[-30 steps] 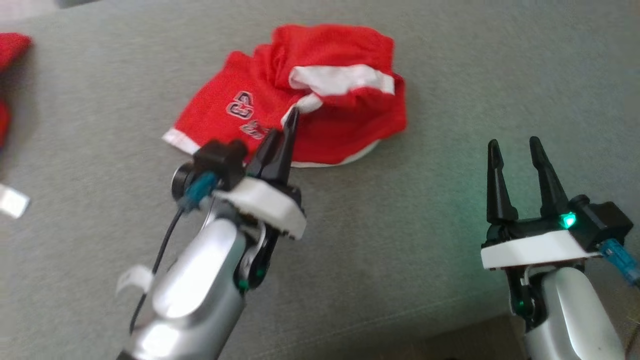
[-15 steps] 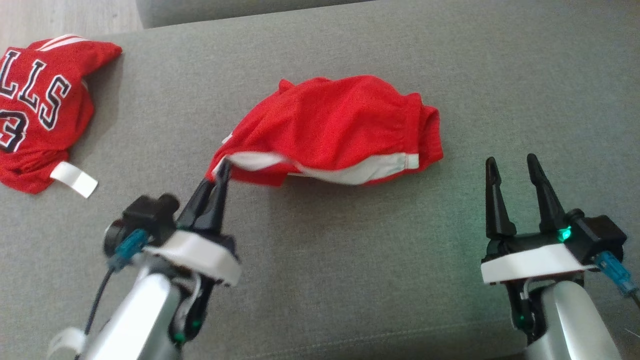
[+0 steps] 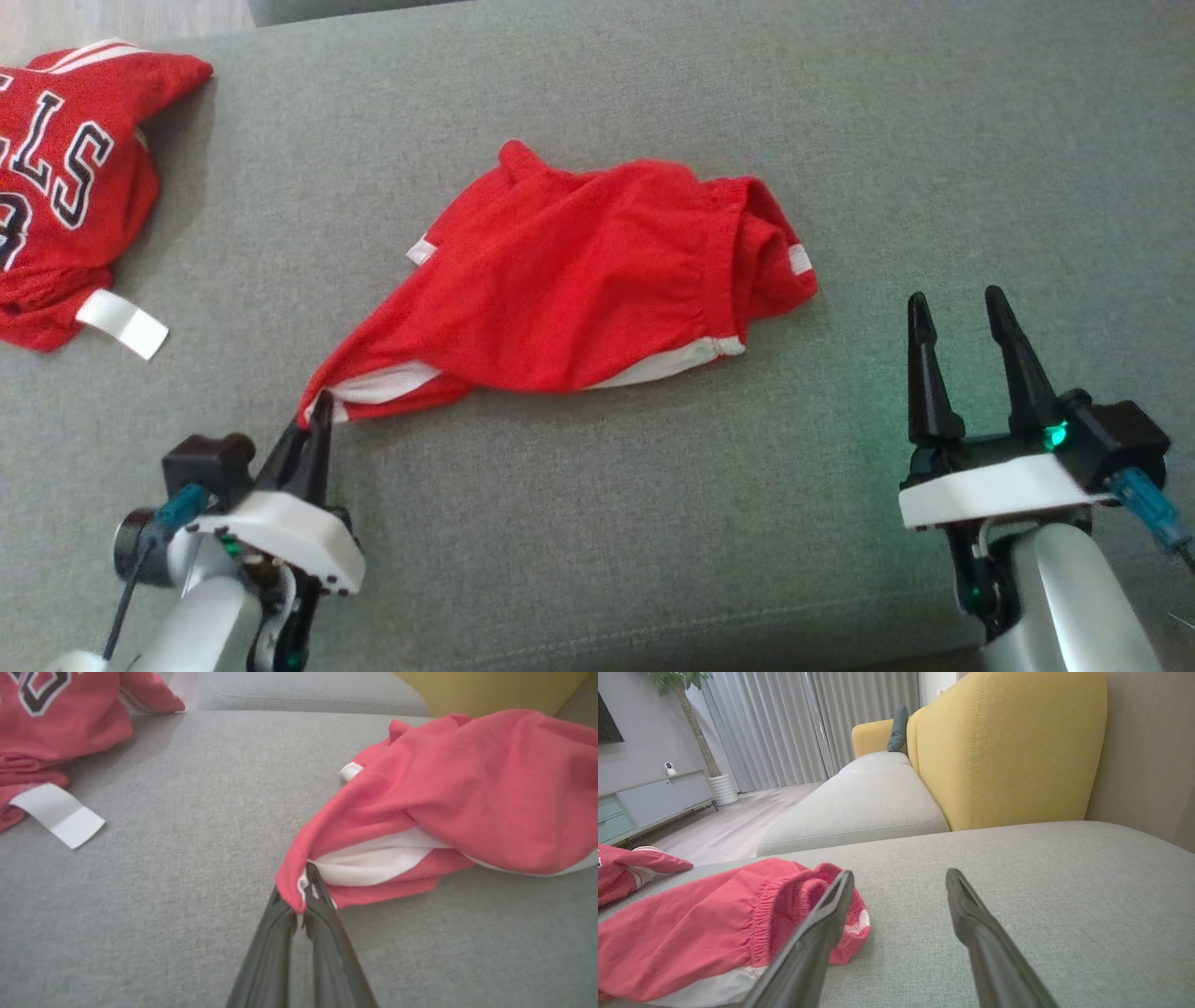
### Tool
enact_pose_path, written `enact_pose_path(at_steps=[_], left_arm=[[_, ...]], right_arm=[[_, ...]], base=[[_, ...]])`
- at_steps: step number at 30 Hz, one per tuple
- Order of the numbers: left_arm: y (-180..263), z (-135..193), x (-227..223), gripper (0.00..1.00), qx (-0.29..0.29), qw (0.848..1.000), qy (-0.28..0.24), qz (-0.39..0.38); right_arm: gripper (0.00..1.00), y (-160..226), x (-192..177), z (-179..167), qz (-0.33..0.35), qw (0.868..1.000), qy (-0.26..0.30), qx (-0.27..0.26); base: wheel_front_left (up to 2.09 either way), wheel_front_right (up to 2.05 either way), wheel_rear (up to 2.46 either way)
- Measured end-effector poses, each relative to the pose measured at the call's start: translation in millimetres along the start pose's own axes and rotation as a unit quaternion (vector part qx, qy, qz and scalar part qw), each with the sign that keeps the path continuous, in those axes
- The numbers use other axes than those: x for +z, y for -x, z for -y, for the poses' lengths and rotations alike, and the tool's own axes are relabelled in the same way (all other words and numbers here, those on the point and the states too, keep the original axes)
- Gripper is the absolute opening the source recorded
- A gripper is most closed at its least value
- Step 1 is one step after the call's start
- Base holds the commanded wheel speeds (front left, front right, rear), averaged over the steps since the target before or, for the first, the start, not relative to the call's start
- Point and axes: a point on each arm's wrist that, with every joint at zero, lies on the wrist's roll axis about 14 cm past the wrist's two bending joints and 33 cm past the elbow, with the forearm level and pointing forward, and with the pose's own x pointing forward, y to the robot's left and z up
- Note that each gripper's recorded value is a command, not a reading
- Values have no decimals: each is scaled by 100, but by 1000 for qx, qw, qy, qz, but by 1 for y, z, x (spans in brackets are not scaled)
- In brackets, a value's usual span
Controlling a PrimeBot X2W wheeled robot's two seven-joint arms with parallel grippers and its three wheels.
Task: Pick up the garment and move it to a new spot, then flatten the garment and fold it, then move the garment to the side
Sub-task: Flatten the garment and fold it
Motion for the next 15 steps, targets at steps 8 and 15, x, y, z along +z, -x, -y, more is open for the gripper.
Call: enact_pose_path(at_steps=[8,15], left_arm=[[0,-8,-3,100,14,1000,8,-1],[5,3,23,100,15,999,19,44]], right_arm=[[100,0,-2,-2,-3,1000,3,3],[100,1,9,-8,12,1000,2,12]], base=[[0,0,0],[0,0,0]])
